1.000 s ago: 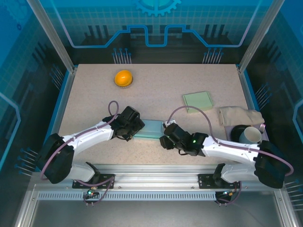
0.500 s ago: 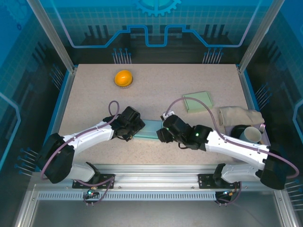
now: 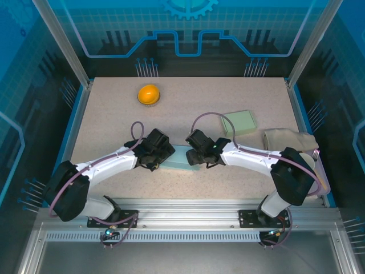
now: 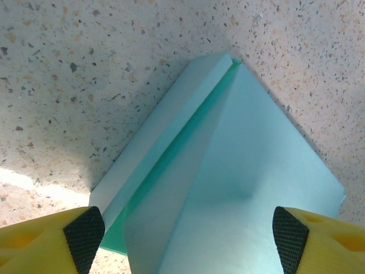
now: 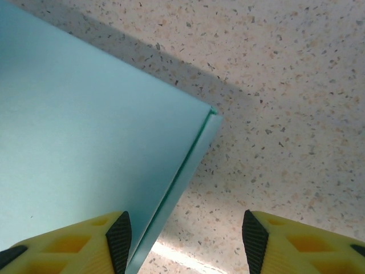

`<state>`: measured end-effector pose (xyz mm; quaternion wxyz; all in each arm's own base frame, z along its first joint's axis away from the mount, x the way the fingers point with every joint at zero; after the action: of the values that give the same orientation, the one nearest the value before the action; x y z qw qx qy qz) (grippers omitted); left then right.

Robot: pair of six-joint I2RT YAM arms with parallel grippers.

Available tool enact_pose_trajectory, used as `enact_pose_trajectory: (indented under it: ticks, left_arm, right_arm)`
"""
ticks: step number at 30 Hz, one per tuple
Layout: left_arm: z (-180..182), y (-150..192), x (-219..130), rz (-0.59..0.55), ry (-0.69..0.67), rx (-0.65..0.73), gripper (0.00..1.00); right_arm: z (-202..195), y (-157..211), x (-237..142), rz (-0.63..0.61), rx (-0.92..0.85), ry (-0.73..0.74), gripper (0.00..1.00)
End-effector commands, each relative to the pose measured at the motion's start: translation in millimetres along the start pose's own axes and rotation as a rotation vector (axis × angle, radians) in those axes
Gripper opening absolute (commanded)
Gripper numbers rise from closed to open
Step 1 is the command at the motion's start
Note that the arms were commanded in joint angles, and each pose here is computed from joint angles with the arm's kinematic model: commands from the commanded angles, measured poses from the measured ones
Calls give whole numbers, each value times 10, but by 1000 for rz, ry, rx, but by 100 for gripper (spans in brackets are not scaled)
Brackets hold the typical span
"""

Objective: Fold the paper box

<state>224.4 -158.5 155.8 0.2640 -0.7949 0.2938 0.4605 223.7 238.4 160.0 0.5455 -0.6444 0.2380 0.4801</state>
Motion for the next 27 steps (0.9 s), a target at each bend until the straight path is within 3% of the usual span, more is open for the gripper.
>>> enact_pose_trajectory:
  ticks: [1,10,16,27]
  left_arm:
    - [132,25,43,2,-123,50,85]
    - [-149,-28,-172,15,-47,67,89]
    - [-176,-90,-310,-35,-101,115,91]
    - [-31,-165,-94,48,-157,220,89]
  right_arm:
    - [-20,58,157,25,31,7,57]
    - [-73,147,313,59,41,43,57]
    - [-80,79,275,41,51,37,58]
    - [-138,-33,311,52,32,48,58]
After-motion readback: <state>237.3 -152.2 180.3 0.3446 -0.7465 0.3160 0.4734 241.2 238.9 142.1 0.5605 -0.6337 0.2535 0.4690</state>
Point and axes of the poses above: each hand's point on the last joint's axis, 136 mm out from that joint toward the fingers, its own x axis out along the fingers, its own z axis along the line the jaws close on, y = z × x, the point moved 10 cm from there along -x, back along the fingers, and after that the axes turned 1 degree about -x, right-handed, at the moved point
